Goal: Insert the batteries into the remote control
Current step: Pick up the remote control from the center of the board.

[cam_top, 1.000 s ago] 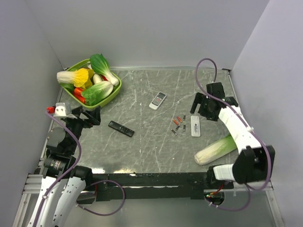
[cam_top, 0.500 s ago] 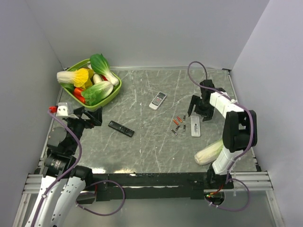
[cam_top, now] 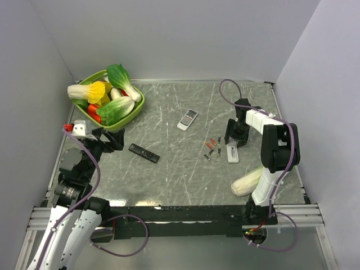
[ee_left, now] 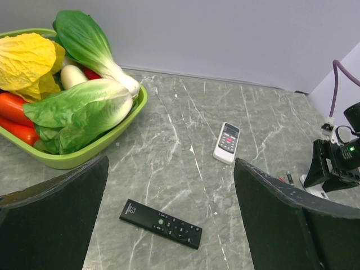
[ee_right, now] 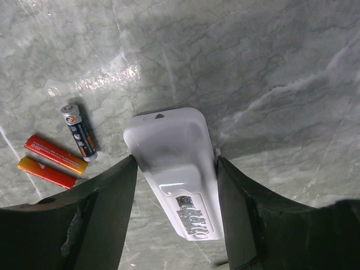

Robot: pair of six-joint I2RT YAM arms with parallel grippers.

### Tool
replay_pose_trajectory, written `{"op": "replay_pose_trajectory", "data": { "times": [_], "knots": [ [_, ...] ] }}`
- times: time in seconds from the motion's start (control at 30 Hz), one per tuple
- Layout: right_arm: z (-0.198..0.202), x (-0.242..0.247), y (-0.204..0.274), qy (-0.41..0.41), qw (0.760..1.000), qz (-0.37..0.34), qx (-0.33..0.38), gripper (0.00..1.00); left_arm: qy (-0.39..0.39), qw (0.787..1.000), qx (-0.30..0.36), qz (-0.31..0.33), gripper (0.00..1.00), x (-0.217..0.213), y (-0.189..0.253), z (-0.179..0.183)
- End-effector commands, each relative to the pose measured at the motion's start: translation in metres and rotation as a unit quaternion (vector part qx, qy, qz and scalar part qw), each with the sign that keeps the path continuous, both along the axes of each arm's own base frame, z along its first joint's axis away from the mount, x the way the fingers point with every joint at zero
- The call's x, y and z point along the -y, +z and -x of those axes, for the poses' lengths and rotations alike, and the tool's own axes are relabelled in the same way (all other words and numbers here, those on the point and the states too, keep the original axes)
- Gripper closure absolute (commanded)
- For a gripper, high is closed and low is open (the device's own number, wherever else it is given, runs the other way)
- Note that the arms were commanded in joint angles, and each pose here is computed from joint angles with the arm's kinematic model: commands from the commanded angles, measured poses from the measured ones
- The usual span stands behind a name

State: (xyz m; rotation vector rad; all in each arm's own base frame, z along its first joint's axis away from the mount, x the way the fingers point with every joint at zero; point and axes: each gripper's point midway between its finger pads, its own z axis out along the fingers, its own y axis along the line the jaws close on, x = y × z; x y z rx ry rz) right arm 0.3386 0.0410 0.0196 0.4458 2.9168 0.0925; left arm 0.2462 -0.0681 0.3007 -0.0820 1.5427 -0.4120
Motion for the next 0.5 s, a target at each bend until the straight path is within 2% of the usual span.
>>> {"op": "replay_pose_trajectory", "data": {
  "times": [0.0,0.07,0.13,0.3,0.47],
  "knots": [
    [-0.009,0.003,-0.005,-0.003,1.0,0.003,0.003,0.4,-0.038,0.999,0.007,-0.011,0.03,0.014,0.003,-0.002],
    [-0.006,0.006,-0.005,0.001,1.0,0.01,-0.002,0.4,-0.057,0.998,-0.004,-0.015,0.03,0.021,-0.002,-0.005],
    [-0.005,0.01,-0.006,0.005,1.0,0.021,-0.005,0.34,-0.066,0.997,-0.016,-0.019,0.03,0.025,-0.007,-0.008],
    [-0.001,0.01,-0.006,0.019,0.999,0.025,-0.013,0.28,-0.085,0.996,-0.033,-0.023,0.03,0.033,-0.014,-0.012],
    [0.004,0.007,-0.005,0.046,0.998,0.031,-0.025,0.27,-0.091,0.995,-0.039,-0.025,0.03,0.035,-0.018,-0.013]
  ]
}}
